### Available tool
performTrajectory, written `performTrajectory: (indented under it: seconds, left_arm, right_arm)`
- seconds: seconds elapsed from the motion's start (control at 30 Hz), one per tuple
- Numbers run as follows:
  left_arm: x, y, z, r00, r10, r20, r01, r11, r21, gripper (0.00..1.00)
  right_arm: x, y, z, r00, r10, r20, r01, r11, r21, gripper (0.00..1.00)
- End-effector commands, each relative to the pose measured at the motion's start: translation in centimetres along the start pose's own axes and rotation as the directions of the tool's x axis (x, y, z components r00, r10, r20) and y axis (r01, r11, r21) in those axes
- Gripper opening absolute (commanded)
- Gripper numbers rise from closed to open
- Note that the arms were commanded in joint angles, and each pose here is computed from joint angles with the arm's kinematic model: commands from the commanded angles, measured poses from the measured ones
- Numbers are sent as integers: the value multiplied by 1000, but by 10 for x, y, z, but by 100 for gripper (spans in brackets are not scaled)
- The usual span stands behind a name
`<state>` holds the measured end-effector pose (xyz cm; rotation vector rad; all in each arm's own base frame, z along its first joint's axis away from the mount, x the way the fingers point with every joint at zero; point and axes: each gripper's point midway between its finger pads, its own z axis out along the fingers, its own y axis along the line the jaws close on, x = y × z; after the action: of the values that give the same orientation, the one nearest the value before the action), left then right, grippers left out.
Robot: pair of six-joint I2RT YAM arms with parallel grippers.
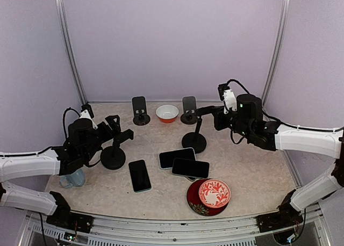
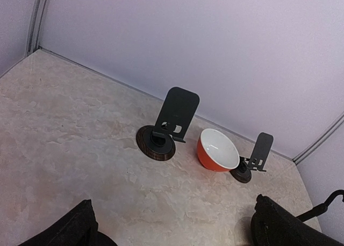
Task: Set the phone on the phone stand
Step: Place the phone stand at the center of the board.
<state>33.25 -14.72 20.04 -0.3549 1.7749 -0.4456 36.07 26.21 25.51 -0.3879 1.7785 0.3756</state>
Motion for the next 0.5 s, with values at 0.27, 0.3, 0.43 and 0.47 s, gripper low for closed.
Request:
performTrajectory:
  seconds: [0.27, 0.3, 0.43, 0.47]
  left_arm:
    - [84, 72, -10, 917, 255, -305, -313, 936, -159, 99]
    - [84, 72, -10, 917, 255, -306, -313, 937, -157, 99]
    - [84, 71, -10, 917, 256, -306, -314, 936, -157, 99]
    - [84, 71, -10, 917, 255, -306, -313, 937, -157, 99]
  right_arm:
    - [-52, -58, -19, 965, 142, 220, -210, 922, 325, 0]
    - [-50, -58, -17, 968, 135, 212, -201, 922, 332, 0]
    - [-42, -58, -6, 978, 117, 175, -174, 917, 358, 0]
    - [-39, -58, -4, 980, 113, 164, -166, 916, 366, 0]
